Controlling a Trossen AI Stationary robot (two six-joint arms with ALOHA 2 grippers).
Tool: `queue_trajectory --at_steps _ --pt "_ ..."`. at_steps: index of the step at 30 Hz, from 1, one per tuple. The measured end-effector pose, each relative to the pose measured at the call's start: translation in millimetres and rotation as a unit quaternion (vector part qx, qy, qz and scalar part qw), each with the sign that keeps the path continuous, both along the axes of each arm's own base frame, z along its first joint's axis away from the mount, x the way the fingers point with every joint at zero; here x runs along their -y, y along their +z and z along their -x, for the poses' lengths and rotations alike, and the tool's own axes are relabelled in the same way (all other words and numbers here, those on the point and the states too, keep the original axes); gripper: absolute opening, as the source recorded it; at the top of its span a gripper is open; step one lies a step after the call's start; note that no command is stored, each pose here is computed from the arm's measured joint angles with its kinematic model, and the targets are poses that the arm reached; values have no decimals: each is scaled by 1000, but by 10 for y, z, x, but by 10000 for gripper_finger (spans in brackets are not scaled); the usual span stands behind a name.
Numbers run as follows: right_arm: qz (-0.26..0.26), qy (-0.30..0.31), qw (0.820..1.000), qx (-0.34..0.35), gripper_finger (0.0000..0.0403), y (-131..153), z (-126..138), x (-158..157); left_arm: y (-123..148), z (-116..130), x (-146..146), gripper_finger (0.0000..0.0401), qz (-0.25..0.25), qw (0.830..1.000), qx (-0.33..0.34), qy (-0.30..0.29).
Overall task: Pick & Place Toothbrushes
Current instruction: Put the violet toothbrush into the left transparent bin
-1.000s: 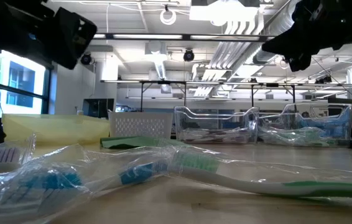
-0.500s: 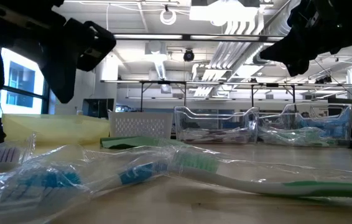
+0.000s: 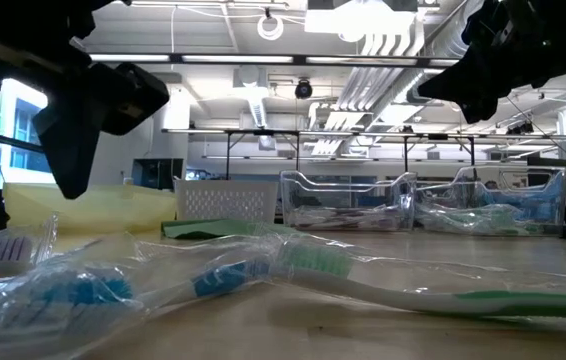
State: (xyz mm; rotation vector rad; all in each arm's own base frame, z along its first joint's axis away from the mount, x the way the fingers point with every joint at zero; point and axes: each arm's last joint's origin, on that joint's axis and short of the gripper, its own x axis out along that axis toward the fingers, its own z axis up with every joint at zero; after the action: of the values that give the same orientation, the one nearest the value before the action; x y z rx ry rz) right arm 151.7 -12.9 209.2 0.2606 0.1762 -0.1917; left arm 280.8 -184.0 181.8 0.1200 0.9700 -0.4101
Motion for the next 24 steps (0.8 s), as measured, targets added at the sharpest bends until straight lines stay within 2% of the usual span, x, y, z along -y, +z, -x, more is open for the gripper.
queue_trajectory --at_steps 6,12,20,24 --pt "3 1 1000 -1 3 -1 0 -1 -116 -25 19 198 -7 1000 -14 -4" --pt "3 0 1000 -6 3 -10 2 0 -320 -58 74 198 27 998 -63 -6" --pt "1 0 1000 -17 3 -32 7 -1 -357 -69 83 197 39 996 -76 15" --pt "0 0 1000 -19 3 -35 8 -1 -361 -69 82 173 38 996 -76 16"
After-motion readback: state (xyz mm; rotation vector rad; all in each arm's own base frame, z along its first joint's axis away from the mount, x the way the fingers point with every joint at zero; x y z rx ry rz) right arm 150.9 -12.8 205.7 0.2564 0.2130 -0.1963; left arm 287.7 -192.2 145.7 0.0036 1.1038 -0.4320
